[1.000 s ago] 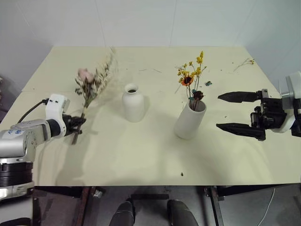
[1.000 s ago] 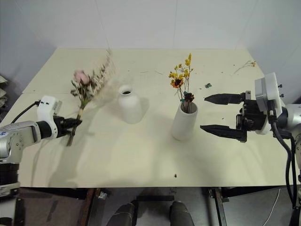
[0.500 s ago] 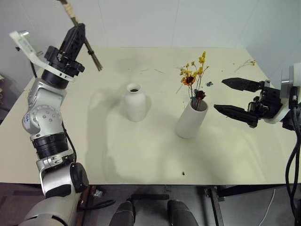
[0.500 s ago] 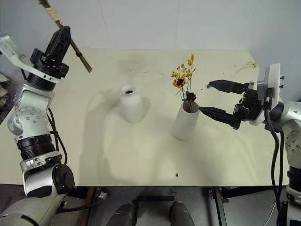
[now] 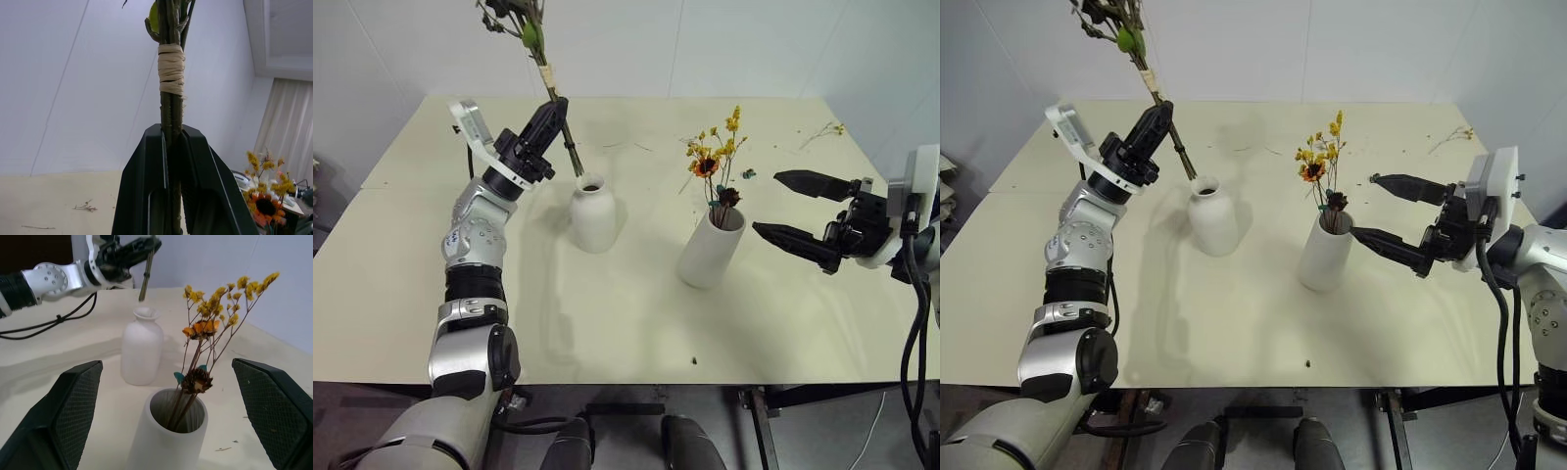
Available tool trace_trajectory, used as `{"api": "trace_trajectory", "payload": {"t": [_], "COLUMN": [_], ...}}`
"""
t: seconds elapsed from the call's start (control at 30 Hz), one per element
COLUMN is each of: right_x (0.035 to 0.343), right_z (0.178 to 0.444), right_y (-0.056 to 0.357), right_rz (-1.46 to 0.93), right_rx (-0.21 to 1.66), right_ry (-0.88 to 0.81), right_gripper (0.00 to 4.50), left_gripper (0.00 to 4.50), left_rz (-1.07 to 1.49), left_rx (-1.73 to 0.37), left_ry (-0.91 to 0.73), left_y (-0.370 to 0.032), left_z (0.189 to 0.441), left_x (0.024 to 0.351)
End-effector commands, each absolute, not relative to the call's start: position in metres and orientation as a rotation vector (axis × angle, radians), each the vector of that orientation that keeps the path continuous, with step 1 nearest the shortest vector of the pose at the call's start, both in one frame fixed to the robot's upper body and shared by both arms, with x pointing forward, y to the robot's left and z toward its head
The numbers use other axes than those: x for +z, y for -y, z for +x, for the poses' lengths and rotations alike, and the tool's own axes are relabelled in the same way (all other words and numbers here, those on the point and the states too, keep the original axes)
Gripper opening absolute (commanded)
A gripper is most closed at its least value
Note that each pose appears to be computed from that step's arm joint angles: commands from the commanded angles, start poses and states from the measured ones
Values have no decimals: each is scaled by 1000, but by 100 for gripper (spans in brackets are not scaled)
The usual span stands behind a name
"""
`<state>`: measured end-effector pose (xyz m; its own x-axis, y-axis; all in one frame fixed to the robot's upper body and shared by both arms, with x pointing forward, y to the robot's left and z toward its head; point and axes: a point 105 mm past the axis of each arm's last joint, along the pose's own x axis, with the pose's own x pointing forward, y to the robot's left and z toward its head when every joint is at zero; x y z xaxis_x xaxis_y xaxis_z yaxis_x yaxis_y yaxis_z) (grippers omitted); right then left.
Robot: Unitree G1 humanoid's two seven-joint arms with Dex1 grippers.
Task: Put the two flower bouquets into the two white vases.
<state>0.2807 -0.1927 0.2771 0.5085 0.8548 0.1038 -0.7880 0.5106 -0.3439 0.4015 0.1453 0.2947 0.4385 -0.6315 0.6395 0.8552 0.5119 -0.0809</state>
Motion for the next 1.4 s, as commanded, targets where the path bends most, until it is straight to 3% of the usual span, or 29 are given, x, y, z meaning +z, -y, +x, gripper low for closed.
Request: {"api": "trace_trajectory", "payload": {"t": [0.03, 0.37, 0.83, 1.0, 1.13, 1.23, 1.4], "right_x": [286, 287, 283, 281, 278, 287, 272], "right_z": [273, 268, 271, 272, 273, 273, 277], "right_y": [192, 189, 184, 191, 199, 211, 223], "right_rz": [-273, -254, -228, -234, -264, -234, -382], "right_rx": [979, 955, 959, 952, 966, 962, 971], "right_ry": [326, 339, 347, 328, 298, 326, 237], "right_gripper": [450, 450, 450, 450, 450, 450, 450], "left_gripper": [7, 7, 445, 449, 449, 449, 449], "left_rz": [-415, -299, -51, 127, 244, 278, 320], "left_rx": [-989, -994, -1032, -965, -951, -961, -1043], "left_ry": [635, 603, 550, 388, 365, 389, 329], "left_y": [-138, -135, -148, -204, -238, -241, -238], "left_z": [400, 402, 387, 367, 339, 324, 295], "left_x": [298, 273, 252, 239, 258, 274, 277]}}
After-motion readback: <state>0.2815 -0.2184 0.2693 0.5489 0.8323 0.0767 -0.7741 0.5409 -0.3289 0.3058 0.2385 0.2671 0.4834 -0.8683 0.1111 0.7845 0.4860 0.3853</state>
